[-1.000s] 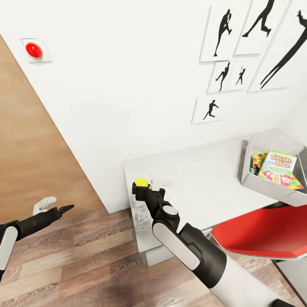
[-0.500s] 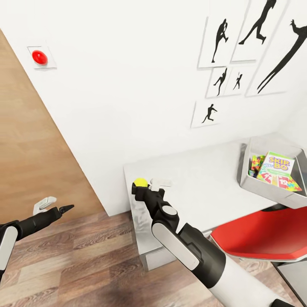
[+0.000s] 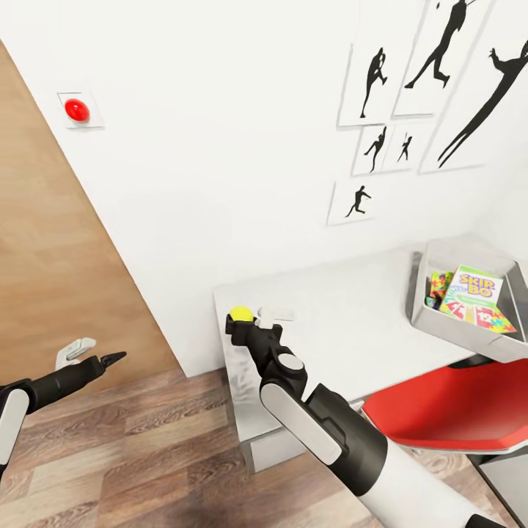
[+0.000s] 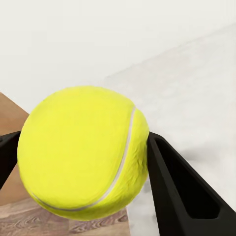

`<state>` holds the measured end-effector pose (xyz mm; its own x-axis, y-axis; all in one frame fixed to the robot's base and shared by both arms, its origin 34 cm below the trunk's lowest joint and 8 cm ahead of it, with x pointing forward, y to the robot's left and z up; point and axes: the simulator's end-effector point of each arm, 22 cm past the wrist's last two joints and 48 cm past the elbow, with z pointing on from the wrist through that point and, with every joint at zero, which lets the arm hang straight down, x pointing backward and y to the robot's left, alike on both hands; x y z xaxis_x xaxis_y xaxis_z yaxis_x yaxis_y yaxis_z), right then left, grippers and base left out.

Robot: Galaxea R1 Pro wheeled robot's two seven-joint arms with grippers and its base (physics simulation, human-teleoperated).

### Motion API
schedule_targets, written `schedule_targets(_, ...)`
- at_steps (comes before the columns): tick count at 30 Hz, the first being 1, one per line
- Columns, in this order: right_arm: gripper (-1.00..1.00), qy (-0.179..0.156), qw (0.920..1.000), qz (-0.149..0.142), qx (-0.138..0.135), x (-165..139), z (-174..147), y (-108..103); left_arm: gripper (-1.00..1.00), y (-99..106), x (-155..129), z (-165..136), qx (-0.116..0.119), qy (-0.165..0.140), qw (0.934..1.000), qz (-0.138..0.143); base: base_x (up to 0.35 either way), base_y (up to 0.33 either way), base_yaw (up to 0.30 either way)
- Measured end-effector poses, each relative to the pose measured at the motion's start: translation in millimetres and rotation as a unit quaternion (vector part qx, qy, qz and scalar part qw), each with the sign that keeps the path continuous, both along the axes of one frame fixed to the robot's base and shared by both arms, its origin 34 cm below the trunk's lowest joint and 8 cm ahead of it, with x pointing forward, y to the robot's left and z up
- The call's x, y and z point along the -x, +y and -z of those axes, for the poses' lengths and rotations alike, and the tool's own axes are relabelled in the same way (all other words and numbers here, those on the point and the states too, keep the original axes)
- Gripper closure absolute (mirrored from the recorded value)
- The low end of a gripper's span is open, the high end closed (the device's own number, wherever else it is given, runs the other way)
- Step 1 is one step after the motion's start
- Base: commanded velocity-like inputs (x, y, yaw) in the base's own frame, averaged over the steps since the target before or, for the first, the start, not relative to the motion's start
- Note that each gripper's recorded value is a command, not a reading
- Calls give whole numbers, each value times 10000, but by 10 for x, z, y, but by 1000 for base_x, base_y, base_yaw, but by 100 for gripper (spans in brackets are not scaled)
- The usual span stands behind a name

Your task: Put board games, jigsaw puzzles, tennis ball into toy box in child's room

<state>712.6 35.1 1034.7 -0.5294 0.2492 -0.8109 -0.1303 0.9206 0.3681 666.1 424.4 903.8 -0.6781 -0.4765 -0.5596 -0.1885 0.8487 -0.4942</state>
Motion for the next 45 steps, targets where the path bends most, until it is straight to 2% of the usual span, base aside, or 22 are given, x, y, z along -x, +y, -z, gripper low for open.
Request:
schedule_targets(7,100,-101,9999,-13,16,8,-89,25,-100,129,-6,-117,6,-115,9998,-158,0,0,0)
schedule_targets(45,100,-513,9986,-31,-75,72,-589,45,-100,123,-41,-473,37,-413,9990,-158,0,0,0)
